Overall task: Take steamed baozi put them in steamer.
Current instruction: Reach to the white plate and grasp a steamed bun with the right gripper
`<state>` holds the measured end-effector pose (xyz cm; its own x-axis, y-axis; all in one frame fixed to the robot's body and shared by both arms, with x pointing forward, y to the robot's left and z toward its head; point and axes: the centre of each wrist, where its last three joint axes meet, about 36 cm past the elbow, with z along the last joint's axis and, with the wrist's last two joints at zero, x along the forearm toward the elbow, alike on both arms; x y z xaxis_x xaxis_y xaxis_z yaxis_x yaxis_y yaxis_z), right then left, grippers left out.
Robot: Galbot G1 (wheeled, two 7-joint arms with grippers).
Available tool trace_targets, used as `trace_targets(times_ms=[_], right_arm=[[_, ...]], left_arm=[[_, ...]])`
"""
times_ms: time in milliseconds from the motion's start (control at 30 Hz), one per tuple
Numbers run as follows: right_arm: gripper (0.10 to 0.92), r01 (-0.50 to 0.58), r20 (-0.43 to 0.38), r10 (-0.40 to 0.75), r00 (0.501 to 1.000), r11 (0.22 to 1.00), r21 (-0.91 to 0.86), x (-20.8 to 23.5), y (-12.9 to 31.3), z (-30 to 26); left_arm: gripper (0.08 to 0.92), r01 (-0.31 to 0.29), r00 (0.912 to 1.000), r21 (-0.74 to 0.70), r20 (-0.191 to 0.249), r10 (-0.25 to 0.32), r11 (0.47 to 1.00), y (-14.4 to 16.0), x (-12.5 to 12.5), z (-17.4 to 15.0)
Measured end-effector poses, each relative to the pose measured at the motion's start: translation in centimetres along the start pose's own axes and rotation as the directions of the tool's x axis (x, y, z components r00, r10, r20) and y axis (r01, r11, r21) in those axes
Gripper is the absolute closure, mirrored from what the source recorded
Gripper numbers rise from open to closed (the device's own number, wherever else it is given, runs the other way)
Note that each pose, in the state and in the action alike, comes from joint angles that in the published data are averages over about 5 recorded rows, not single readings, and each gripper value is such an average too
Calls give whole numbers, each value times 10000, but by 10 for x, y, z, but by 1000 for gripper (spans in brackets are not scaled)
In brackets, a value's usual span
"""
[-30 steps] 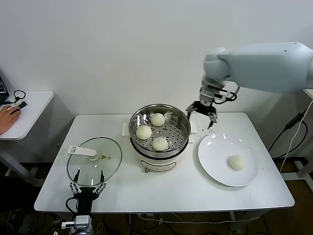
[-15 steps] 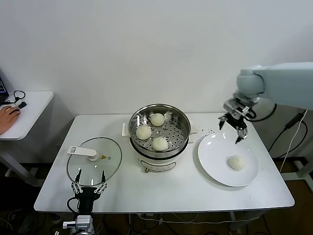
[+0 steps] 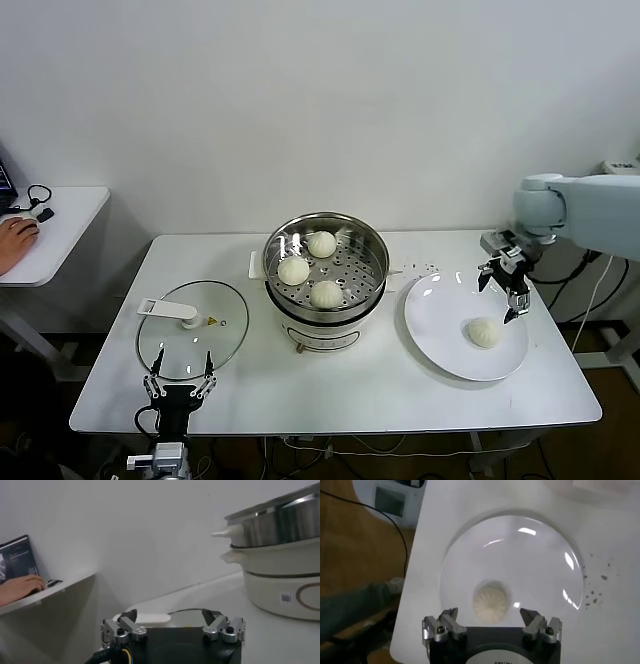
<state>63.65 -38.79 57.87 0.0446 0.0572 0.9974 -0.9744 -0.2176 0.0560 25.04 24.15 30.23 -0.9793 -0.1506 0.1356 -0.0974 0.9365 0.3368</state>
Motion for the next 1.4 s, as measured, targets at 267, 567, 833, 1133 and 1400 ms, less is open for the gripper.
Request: trace_targets(times_ms=[267,567,833,1133,1400], right_arm=[[200,91,-14,-92,10000,9993,-360,-30,-3,9],[200,159,131,-150,9998,9975,-693,-62,-7,14],[200,189,137,-178,9997,9959,-880,-82,-10,20],[200,150,182,-132,9997,9947,-1017,-98,-13,23],[200,145,181,-127,9998,9941,-1077,-108,-12,26]], left_arm=[[177,71,10000,-39,-60,-72,10000,3,0,2],[177,86,9998,-65,-157,-87,9999,4,0,4],[177,102,9997,-83,-232,-104,9999,4,1,7],[177,120,9996,-95,-267,-122,9999,5,1,9],[177,138,9995,-112,-265,-140,9998,5,1,10]])
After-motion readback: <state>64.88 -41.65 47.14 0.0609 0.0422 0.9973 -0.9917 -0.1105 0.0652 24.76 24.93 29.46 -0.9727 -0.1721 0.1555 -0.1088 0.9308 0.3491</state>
